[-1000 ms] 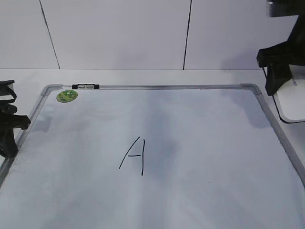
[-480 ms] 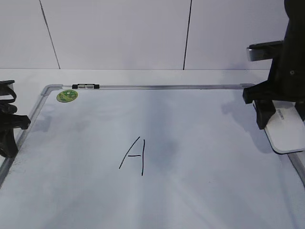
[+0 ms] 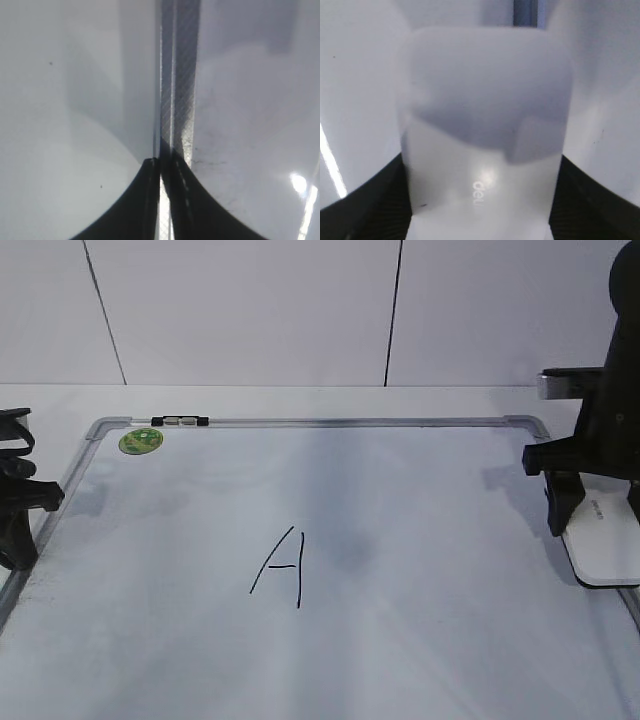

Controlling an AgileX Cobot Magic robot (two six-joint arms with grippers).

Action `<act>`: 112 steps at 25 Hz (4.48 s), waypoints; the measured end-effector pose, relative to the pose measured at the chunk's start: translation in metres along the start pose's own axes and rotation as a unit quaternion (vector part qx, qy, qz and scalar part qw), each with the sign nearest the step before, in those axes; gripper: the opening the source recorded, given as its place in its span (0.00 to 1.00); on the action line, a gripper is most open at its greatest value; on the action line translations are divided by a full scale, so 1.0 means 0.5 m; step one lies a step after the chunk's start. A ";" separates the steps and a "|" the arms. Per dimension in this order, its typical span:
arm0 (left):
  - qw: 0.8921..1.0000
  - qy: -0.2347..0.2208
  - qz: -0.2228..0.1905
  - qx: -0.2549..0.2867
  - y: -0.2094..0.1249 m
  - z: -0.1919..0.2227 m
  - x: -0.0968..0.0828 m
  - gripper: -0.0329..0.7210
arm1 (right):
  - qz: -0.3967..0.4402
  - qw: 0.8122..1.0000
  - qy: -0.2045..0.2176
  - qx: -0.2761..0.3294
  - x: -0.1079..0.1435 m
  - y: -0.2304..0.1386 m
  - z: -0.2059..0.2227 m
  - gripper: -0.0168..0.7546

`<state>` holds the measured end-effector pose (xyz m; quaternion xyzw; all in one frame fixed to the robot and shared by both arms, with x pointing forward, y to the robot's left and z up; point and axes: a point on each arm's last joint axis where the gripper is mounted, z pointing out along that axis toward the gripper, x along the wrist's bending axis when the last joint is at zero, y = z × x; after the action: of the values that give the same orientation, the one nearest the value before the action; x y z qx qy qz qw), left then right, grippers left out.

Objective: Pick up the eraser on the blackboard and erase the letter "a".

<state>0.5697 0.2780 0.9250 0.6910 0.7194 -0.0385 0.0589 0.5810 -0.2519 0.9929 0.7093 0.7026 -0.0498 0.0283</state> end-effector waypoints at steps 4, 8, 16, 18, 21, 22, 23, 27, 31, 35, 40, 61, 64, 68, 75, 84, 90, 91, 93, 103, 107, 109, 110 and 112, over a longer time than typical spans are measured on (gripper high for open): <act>1.000 -0.001 -0.001 -0.001 0.000 0.000 0.000 0.10 | -0.005 1.000 0.005 0.020 0.003 0.008 0.026 0.72; 1.000 -0.001 -0.001 -0.001 0.000 0.000 0.000 0.10 | -0.014 0.999 0.017 0.040 0.012 0.015 0.056 0.72; 1.000 -0.001 -0.001 -0.001 0.000 0.000 0.000 0.10 | -0.020 0.999 0.019 0.046 0.015 0.018 0.065 0.72; 1.000 -0.001 -0.001 -0.001 0.000 0.000 0.000 0.10 | -0.020 0.999 0.019 0.046 0.015 0.018 0.065 0.72; 1.000 -0.001 -0.001 -0.001 0.000 0.000 0.000 0.10 | -0.020 0.999 0.019 0.046 0.015 0.018 0.066 0.72; 1.000 -0.001 -0.001 -0.001 0.000 0.000 0.000 0.10 | -0.020 0.999 0.019 0.046 0.015 0.018 0.066 0.72; 1.000 -0.001 -0.001 -0.001 0.000 0.000 0.000 0.10 | -0.020 0.999 0.019 0.046 0.015 0.018 0.066 0.72; 1.000 -0.002 -0.001 -0.001 0.000 0.000 -0.001 0.10 | -0.021 0.999 0.019 0.046 0.015 0.018 0.066 0.72; 1.000 -0.002 -0.002 -0.001 0.000 0.000 -0.001 0.10 | -0.021 0.999 0.019 0.045 0.015 0.018 0.066 0.72; 1.000 -0.002 -0.002 -0.001 0.000 0.000 -0.001 0.10 | -0.022 0.999 0.017 0.044 0.014 0.019 0.066 0.72; 1.000 -0.003 -0.003 -0.001 0.000 0.000 -0.001 0.10 | -0.031 0.999 -0.003 0.041 0.007 0.020 0.067 0.72; 1.000 -0.003 -0.003 -0.001 0.000 0.000 -0.001 0.10 | -0.033 0.999 -0.005 0.032 0.006 0.024 0.069 0.79; 1.000 -0.003 -0.003 -0.001 0.000 0.000 -0.001 0.10 | -0.034 0.999 -0.008 0.035 0.005 0.023 0.069 0.79; 1.000 -0.003 -0.003 -0.002 0.001 0.000 -0.001 0.10 | -0.035 0.999 -0.010 0.034 0.004 0.024 0.067 0.79; 1.000 -0.003 -0.002 -0.002 0.001 0.000 -0.001 0.10 | -0.030 0.999 -0.006 -0.010 0.004 0.056 0.021 0.79; 1.000 -0.003 -0.002 -0.002 0.001 0.000 -0.001 0.11 | -0.023 0.997 0.003 -0.070 -0.006 0.047 -0.064 0.79; 1.000 -0.003 -0.002 -0.003 0.001 0.000 -0.001 0.11 | -0.012 0.991 0.024 -0.129 -0.019 0.002 -0.157 0.79; 1.000 -0.003 -0.002 -0.003 0.001 0.000 -0.001 0.11 | -0.011 0.990 0.029 -0.139 -0.021 -0.006 -0.172 0.79; 1.000 -0.003 -0.002 -0.003 0.001 0.000 -0.001 0.12 | -0.008 0.987 0.037 -0.156 -0.025 -0.023 -0.198 0.79; 1.000 -0.002 -0.002 -0.004 0.001 0.000 0.000 0.22 | -0.003 0.982 0.053 -0.183 -0.031 -0.059 -0.241 0.79; 1.000 0.003 0.001 -0.004 0.002 0.000 0.003 0.33 | -0.003 0.984 0.052 -0.172 -0.030 -0.062 -0.229 0.79; 1.000 0.005 0.001 -0.004 0.002 0.000 0.004 0.36 | -0.004 0.985 0.051 -0.167 -0.030 -0.063 -0.224 0.79; 1.000 0.007 0.001 -0.006 0.001 -0.003 0.005 0.37 | -0.004 0.985 0.051 -0.167 -0.030 -0.063 -0.223 0.79; 1.000 0.008 -0.005 -0.008 0.000 -0.006 0.005 0.38 | -0.004 0.985 0.051 -0.166 -0.030 -0.064 -0.223 0.79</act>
<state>0.5694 0.2808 0.9277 0.6872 0.7236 -0.0275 0.0584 0.5525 -0.2541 1.1065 0.6937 0.7044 0.1034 0.1095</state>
